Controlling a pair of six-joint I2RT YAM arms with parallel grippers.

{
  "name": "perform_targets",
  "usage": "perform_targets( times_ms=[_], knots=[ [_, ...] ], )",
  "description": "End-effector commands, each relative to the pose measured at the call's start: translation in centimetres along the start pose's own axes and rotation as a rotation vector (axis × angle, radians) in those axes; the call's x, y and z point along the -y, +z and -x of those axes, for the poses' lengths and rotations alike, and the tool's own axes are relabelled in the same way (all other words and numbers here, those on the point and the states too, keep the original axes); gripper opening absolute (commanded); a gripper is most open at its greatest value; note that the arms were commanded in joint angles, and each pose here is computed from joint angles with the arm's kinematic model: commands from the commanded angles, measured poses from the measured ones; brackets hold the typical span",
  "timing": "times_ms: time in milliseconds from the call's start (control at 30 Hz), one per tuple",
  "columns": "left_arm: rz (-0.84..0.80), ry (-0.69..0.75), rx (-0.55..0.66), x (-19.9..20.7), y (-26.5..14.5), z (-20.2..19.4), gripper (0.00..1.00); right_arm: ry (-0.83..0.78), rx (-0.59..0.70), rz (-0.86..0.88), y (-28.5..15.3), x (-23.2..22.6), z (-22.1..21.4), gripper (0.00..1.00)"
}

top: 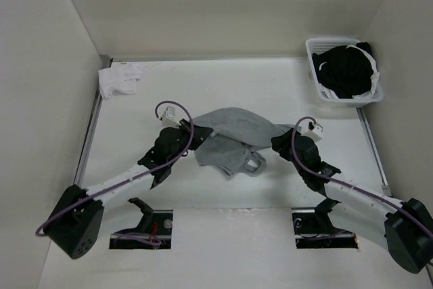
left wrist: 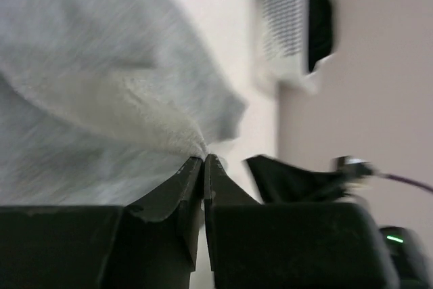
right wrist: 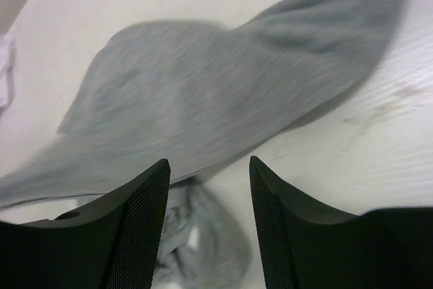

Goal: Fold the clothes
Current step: Flatten the tank top out

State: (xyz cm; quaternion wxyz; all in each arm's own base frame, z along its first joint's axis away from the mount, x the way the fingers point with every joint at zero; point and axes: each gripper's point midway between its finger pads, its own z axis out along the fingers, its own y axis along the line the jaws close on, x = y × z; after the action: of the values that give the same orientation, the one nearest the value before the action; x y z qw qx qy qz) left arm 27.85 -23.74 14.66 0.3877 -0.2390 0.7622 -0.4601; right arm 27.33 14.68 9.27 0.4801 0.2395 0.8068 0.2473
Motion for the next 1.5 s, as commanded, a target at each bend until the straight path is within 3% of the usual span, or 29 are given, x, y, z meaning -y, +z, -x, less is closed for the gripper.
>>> perform_targets(
  times_ms=[0,167,300,433,500,667,833,967,1333,1467],
  knots=[
    [-0.104,0.028,0.086,3.7,-3.2,4.9,0.03,0.026,0.138,-0.218,0.8,4.2,4.9,0.55],
    [0.000,-0.014,0.117,-1.6,-5.0,6.6,0.03,-0.050,0.137,-0.268,2.0,4.5,6.7,0.55],
    [0.106,-0.109,0.243,-6.8,-7.4,10.2,0.03,-0.106,0.047,-0.291,2.7,4.8,5.1,0.54],
    [0.061,-0.102,0.245,-6.0,-6.6,11.2,0.03,-0.155,-0.124,-0.257,2.2,4.0,0.5,0.54],
    [0.070,-0.103,0.252,-6.3,-6.5,11.5,0.03,-0.138,-0.131,-0.283,1.4,4.5,-0.2,0.50],
    [0.072,-0.111,0.333,-5.4,-6.5,13.8,0.03,-0.116,-0.138,-0.334,-0.1,5.4,-0.9,0.54],
    [0.091,-0.120,0.437,-4.7,-6.8,16.8,0.03,-0.117,-0.229,-0.267,0.6,3.6,-2.8,0.54],
    [0.091,-0.131,0.434,-4.5,-6.4,17.0,0.03,-0.099,-0.286,-0.223,1.5,2.9,-4.1,0.51],
    [0.087,-0.120,0.421,-4.8,-6.1,16.6,0.03,-0.098,-0.317,-0.233,2.4,3.3,-5.2,0.31],
    [0.087,-0.119,0.421,-4.8,-6.1,16.6,0.03,-0.089,-0.298,-0.229,2.3,3.2,-4.8,0.11]
  ],
)
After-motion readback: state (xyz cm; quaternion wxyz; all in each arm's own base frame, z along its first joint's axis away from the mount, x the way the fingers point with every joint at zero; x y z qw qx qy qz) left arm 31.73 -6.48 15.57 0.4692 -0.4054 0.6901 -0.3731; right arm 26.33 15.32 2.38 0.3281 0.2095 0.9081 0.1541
